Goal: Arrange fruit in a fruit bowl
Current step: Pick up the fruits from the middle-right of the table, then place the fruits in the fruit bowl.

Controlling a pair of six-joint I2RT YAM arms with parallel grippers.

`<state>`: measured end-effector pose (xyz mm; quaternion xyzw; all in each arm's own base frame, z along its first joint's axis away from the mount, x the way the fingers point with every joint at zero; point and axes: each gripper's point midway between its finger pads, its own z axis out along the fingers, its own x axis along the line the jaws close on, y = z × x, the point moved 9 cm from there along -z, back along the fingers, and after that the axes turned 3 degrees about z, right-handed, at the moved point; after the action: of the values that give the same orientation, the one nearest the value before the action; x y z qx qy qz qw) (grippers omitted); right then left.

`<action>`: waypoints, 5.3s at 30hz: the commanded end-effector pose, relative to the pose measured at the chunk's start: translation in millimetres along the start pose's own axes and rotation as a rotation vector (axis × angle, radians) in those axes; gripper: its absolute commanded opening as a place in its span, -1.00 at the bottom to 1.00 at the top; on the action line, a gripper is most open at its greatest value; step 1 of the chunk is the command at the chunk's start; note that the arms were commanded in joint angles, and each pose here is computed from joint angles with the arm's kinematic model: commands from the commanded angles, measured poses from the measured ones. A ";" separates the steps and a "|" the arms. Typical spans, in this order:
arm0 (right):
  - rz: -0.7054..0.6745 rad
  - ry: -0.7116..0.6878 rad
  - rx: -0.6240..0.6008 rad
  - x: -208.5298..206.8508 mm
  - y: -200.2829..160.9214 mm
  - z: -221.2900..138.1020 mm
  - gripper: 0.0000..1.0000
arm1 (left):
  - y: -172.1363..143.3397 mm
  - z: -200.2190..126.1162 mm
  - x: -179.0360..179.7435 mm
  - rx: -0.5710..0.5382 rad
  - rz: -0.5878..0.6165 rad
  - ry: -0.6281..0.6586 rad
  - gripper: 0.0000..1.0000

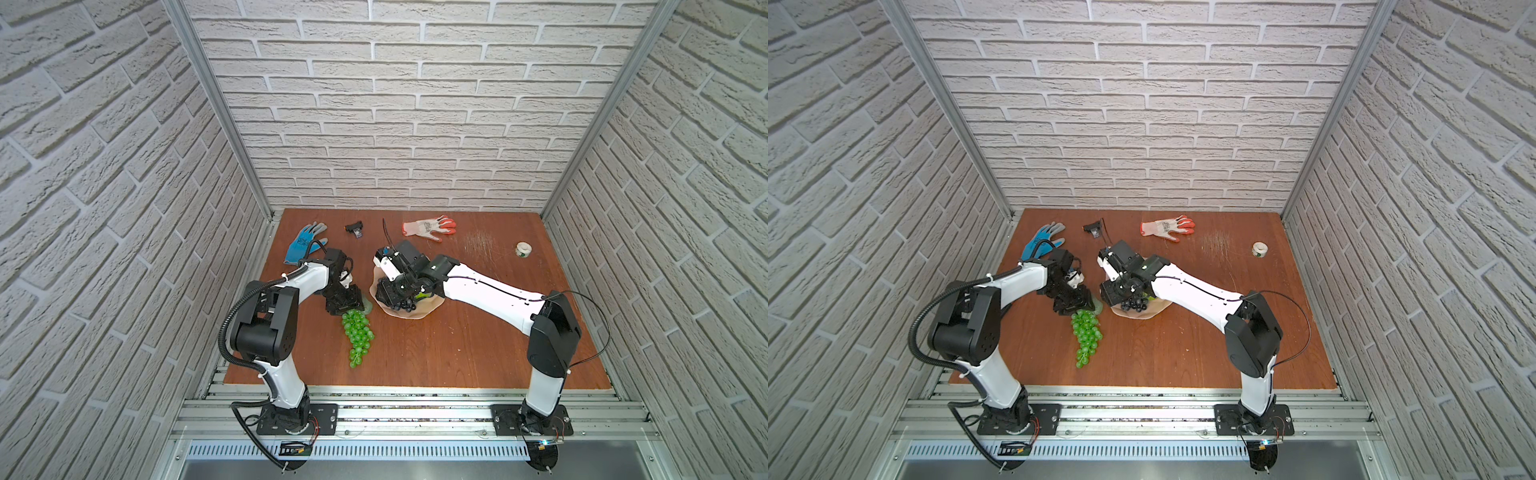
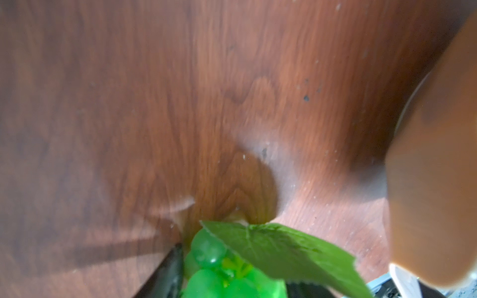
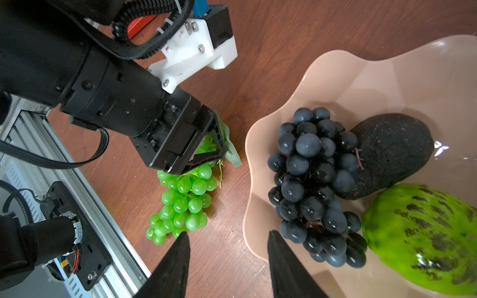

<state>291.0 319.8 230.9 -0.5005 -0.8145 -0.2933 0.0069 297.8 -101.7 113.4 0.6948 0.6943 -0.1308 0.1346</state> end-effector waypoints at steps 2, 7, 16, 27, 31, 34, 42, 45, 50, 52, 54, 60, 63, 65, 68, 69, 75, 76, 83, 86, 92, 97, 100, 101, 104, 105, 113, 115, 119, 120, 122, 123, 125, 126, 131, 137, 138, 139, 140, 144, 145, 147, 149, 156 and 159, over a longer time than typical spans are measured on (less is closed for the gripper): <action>-0.006 -0.004 -0.001 -2.2 -2.3 8.1 0.02 | -5.0 4.9 1.4 0.059 0.004 0.024 -0.01; -0.009 -0.008 0.002 -2.8 -2.8 9.3 0.02 | -4.8 6.3 2.1 0.053 0.003 0.034 -0.25; -0.019 -0.024 0.001 -4.2 -3.5 7.9 0.02 | -1.5 -1.5 3.2 0.008 -0.018 0.012 -0.55; -0.020 -0.028 -0.002 -4.8 -2.8 8.6 0.02 | -2.4 -40.4 0.4 -0.170 -0.015 -0.048 -0.67; -0.022 -0.030 -0.001 -4.5 -2.7 8.3 0.02 | -3.8 -53.8 -1.9 -0.229 -0.012 -0.073 -0.67; -0.021 -0.032 -0.001 -4.9 -2.7 8.2 0.02 | -5.2 -61.9 -3.5 -0.267 -0.007 -0.087 -0.67; -0.024 -0.034 -0.008 -4.0 -2.0 3.0 0.02 | -12.8 -92.1 -11.4 -0.389 0.021 -0.110 -0.67; -0.027 -0.039 -0.016 -4.0 -1.8 -1.2 0.02 | -16.8 -108.4 -15.7 -0.446 0.032 -0.123 -0.67; -0.037 -0.061 -0.034 -5.4 -2.0 -8.9 0.02 | -23.6 -135.6 -24.4 -0.528 0.050 -0.136 -0.67; -0.039 -0.085 -0.046 -7.0 -1.8 -13.4 0.02 | -25.3 -146.2 -27.6 -0.554 0.059 -0.137 -0.67; -0.035 -0.118 -0.055 -9.1 -1.1 -18.4 0.02 | -26.8 -156.8 -31.9 -0.578 0.069 -0.143 -0.67; -0.040 -0.180 -0.093 -12.5 2.0 -34.7 0.02 | -29.0 -187.8 -45.0 -0.646 0.089 -0.184 -0.66; -0.047 -0.226 -0.125 -18.0 2.5 -44.3 0.03 | -29.0 -200.4 -51.3 -0.656 0.093 -0.201 -0.67; -0.044 -0.252 -0.140 -23.2 2.7 -50.2 0.03 | -28.0 -207.8 -56.4 -0.657 0.094 -0.224 -0.67; -0.041 -0.283 -0.139 -32.5 1.1 -56.5 0.03 | -24.1 -218.4 -65.2 -0.672 0.093 -0.253 -0.67; -0.036 -0.295 -0.141 -36.0 1.0 -58.7 0.03 | -22.3 -220.8 -68.2 -0.675 0.095 -0.258 -0.67; -0.006 -0.347 -0.142 -56.6 -10.1 -75.7 0.03 | -2.4 -232.1 -91.0 -0.689 0.110 -0.329 -0.67; 0.002 -0.356 -0.139 -60.9 -13.2 -78.0 0.03 | 1.5 -233.1 -96.2 -0.693 0.117 -0.345 -0.67; 0.050 -0.385 -0.129 -80.4 -33.2 -89.0 0.03 | 33.0 -230.5 -132.7 -0.707 0.174 -0.399 -0.66; 0.065 -0.392 -0.132 -85.0 -40.2 -94.4 0.03 | 48.7 -225.1 -148.6 -0.706 0.194 -0.427 -0.66; 0.093 -0.408 -0.135 -96.0 -51.5 -102.0 0.03 | 80.8 -203.8 -188.2 -0.685 0.245 -0.490 -0.67; 0.109 -0.412 -0.135 -100.5 -56.6 -105.3 0.03 | 107.2 -179.9 -222.0 -0.687 0.270 -0.547 -0.68; 0.112 -0.413 -0.140 -102.1 -60.5 -107.8 0.04 | 120.4 -168.6 -237.2 -0.695 0.277 -0.580 -0.68; 0.115 -0.415 -0.138 -103.2 -62.1 -107.7 0.04 | 124.2 -164.3 -240.7 -0.693 0.274 -0.586 -0.68; 0.118 -0.419 -0.138 -105.2 -65.7 -109.3 0.04 | 131.4 -152.5 -245.3 -0.681 0.256 -0.606 -0.68; 0.120 -0.422 -0.137 -106.1 -66.8 -109.2 0.04 | 132.4 -148.9 -246.2 -0.675 0.254 -0.614 -0.68; 0.129 -0.435 -0.163 -110.2 -69.1 -116.0 0.04 | 125.2 -126.9 -245.3 -0.600 0.262 -0.649 -0.69; 0.129 -0.435 -0.165 -110.5 -68.8 -116.5 0.04 | 125.4 -119.3 -247.3 -0.561 0.260 -0.676 -0.69; 0.132 -0.434 -0.163 -110.8 -69.4 -116.8 0.04 | 123.4 -108.2 -250.9 -0.534 0.269 -0.690 -0.69; 0.133 -0.432 -0.166 -110.5 -69.4 -117.5 0.03 | 123.6 -106.0 -251.5 -0.531 0.269 -0.690 -0.69; 0.136 -0.429 -0.167 -110.4 -70.8 -118.2 0.04 | 123.8 -105.4 -254.3 -0.537 0.280 -0.698 -0.69; 0.137 -0.429 -0.168 -110.6 -70.7 -118.6 0.04 | 124.9 -105.0 -255.0 -0.539 0.278 -0.701 -0.69; 0.135 -0.430 -0.168 -110.4 -71.7 -119.2 0.04 | 126.9 -103.9 -256.6 -0.536 0.277 -0.710 -0.69; 0.135 -0.431 -0.168 -110.5 -72.2 -119.5 0.04 | 126.9 -101.5 -257.9 -0.529 0.278 -0.714 -0.69; 0.136 -0.433 -0.167 -111.6 -74.3 -118.7 0.04 | 125.1 -92.3 -255.1 -0.508 0.261 -0.725 -0.69; 0.135 -0.422 -0.151 -112.1 -72.5 -111.2 0.04 | 124.0 -74.6 -240.0 -0.485 0.211 -0.701 -0.69; 0.133 -0.419 -0.151 -111.8 -71.7 -110.6 0.04 | 124.4 -72.7 -238.0 -0.484 0.204 -0.702 -0.69; 0.132 -0.420 -0.147 -112.0 -71.3 -109.3 0.04 | 125.3 -72.3 -235.9 -0.487 0.198 -0.705 -0.69; 0.131 -0.418 -0.148 -111.7 -70.2 -109.5 0.04 | 126.4 -71.1 -233.4 -0.490 0.192 -0.705 -0.69; 0.134 -0.415 -0.149 -111.5 -68.8 -108.5 0.04 | 126.4 -69.5 -228.1 -0.506 0.189 -0.686 -0.69; 0.135 -0.413 -0.147 -111.3 -68.9 -108.1 0.04 | 126.0 -67.9 -225.5 -0.511 0.186 -0.675 -0.69; 0.136 -0.408 -0.142 -111.3 -69.0 -106.3 0.04 | 125.2 -64.7 -218.2 -0.525 0.174 -0.651 -0.70; 0.136 -0.405 -0.136 -111.3 -69.1 -104.8 0.04 | 123.7 -63.3 -211.4 -0.544 0.160 -0.642 -0.70; 0.133 -0.400 -0.127 -111.5 -66.7 -100.9 0.04 | 115.1 -63.9 -192.4 -0.601 0.149 -0.580 -0.69; 0.132 -0.395 -0.118 -111.3 -65.3 -97.8 0.04 | 110.3 -65.1 -187.3 -0.620 0.151 -0.554 -0.69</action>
<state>259.0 157.2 242.8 -0.5964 -0.7553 -0.2168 -0.1641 408.2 -258.6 212.1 0.6128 0.6151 -0.1297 0.4788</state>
